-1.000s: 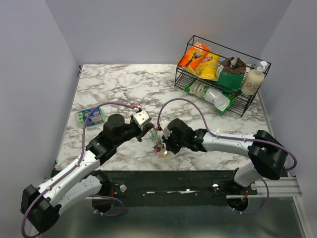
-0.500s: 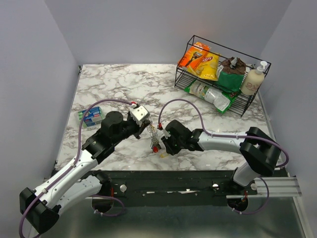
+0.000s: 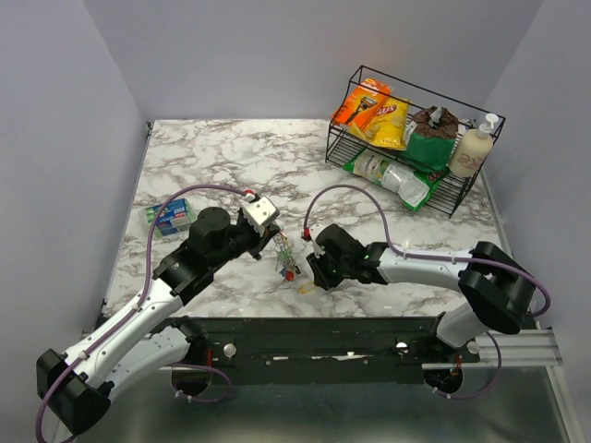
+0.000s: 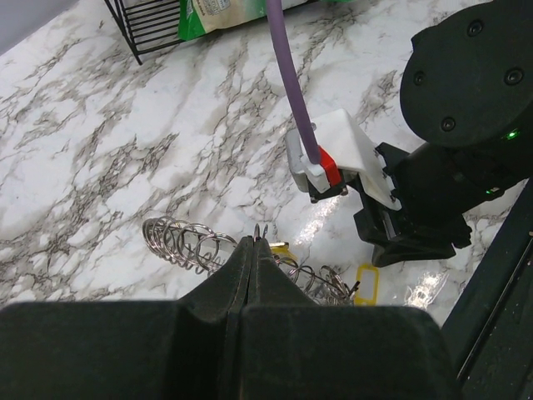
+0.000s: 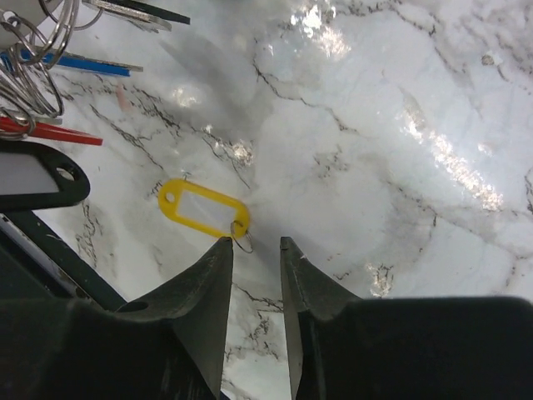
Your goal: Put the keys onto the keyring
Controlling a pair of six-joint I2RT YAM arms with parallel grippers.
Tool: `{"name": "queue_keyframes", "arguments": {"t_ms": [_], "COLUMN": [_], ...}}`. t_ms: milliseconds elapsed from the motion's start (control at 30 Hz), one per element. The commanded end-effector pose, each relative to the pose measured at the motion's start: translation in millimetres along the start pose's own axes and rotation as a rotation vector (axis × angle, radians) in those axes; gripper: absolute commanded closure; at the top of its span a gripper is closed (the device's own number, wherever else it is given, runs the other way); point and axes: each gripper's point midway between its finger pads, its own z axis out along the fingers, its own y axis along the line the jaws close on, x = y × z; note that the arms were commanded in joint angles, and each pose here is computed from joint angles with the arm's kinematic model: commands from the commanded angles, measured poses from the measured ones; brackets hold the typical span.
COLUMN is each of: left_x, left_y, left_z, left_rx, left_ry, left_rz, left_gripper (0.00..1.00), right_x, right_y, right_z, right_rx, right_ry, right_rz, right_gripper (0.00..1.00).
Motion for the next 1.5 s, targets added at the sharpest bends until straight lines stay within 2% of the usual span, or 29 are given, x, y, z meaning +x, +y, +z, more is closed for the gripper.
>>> {"name": "queue_keyframes", "arguments": {"t_ms": [0,500,733,900,1067,1300,1467], "left_x": [-17.5,-16.9,-15.8,-18.0,-18.1,-19.4,-20.2], "left_y": [0.2,-1.7,-2.1,-1.8,-2.7,-3.0,-3.6], "left_z": [-0.3,1.3,1.2,0.3,0.2,-0.9,-0.5], "left_rx": [-0.005,0.007,0.007,0.007,0.011,0.012,0.015], "left_ry": [-0.069,-0.069,-0.067,-0.073,-0.075,-0.081,-0.084], "left_rz": [0.007,0.007,0.005,0.006,0.005,0.008,0.009], "left_gripper": [1.00,1.00,1.00,1.00,1.00,1.00,1.00], "right_x": [1.9,0.8,3.2,3.3,5.5,8.8,9.4], "right_y": [-0.4,9.0,9.7,7.7,3.2,1.9,1.9], "right_z": [-3.1,4.6,8.3,7.4,6.9,8.6,10.2], "right_rx": [-0.024,-0.089,-0.097,-0.083,-0.059,-0.055,-0.053], "right_ry": [-0.021,-0.029,-0.018,-0.021,-0.020,-0.010,-0.007], "right_rz": [0.012,-0.017,-0.014,-0.004,0.000,0.009,0.009], "right_gripper": [0.64,0.69,0.79,0.78,0.73,0.73,0.84]}}
